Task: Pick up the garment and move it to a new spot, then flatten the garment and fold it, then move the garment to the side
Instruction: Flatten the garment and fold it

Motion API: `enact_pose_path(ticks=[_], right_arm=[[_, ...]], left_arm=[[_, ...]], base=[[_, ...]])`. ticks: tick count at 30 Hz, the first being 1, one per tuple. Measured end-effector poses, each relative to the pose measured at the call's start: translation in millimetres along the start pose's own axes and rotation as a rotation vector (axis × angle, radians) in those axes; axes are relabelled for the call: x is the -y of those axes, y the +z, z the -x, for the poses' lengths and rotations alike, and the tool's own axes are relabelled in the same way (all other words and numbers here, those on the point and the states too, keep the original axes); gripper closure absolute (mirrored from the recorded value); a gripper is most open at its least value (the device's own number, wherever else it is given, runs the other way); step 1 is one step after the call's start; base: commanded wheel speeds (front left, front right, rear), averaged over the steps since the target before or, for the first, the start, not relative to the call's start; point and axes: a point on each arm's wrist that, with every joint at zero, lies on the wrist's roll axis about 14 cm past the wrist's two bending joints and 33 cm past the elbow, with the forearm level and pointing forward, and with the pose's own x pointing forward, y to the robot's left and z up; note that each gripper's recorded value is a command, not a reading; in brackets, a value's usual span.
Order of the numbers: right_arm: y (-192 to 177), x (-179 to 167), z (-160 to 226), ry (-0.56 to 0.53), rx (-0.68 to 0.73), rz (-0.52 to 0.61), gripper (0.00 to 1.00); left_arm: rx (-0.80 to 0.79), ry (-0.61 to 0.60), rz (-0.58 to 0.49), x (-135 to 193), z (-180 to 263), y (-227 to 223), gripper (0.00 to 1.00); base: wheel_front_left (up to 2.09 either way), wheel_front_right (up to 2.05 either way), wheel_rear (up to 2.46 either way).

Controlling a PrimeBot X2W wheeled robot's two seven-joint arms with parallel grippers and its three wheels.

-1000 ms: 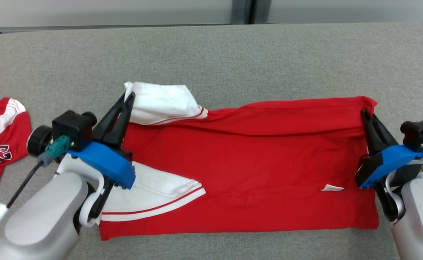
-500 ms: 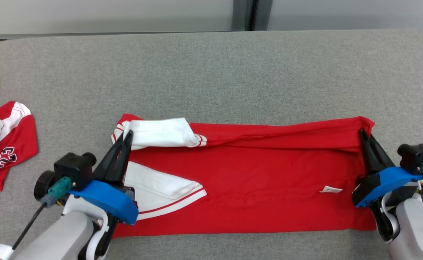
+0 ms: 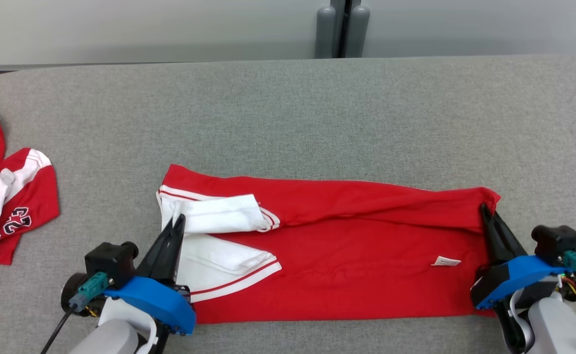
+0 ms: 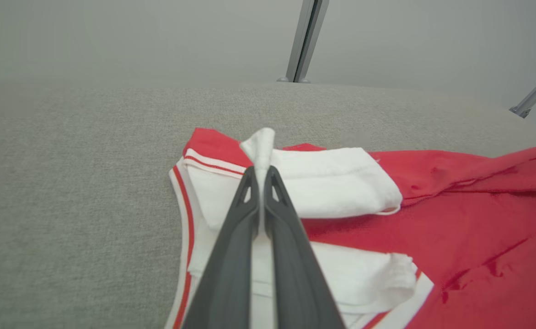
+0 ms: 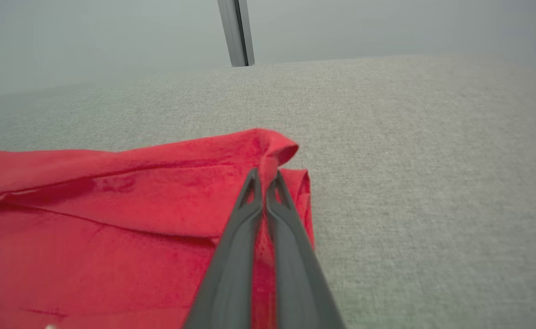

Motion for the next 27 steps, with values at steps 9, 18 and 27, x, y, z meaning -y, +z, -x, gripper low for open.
enact_pose_path(ticks=[9, 18, 27], right_arm=[[6.2, -5.0, 8.3, 0.006, 0.030, -0.028, 0.00], [35.2, 5.2, 17.1, -0.017, 0.129, -0.028, 0.00], [50.4, 13.3, 12.8, -0.042, 0.177, -0.045, 0.00]], left_arm=[[0.036, 0.070, 0.005, -11.1, 9.7, 3.2, 0.00], [0.176, 0.171, -0.008, -26.7, 21.7, 32.6, 0.00], [0.302, 0.264, -0.047, -40.4, 38.5, 56.8, 0.00]], base=[[0.00, 0.00, 0.00], [0.00, 0.00, 0.00], [0.00, 0.00, 0.00]])
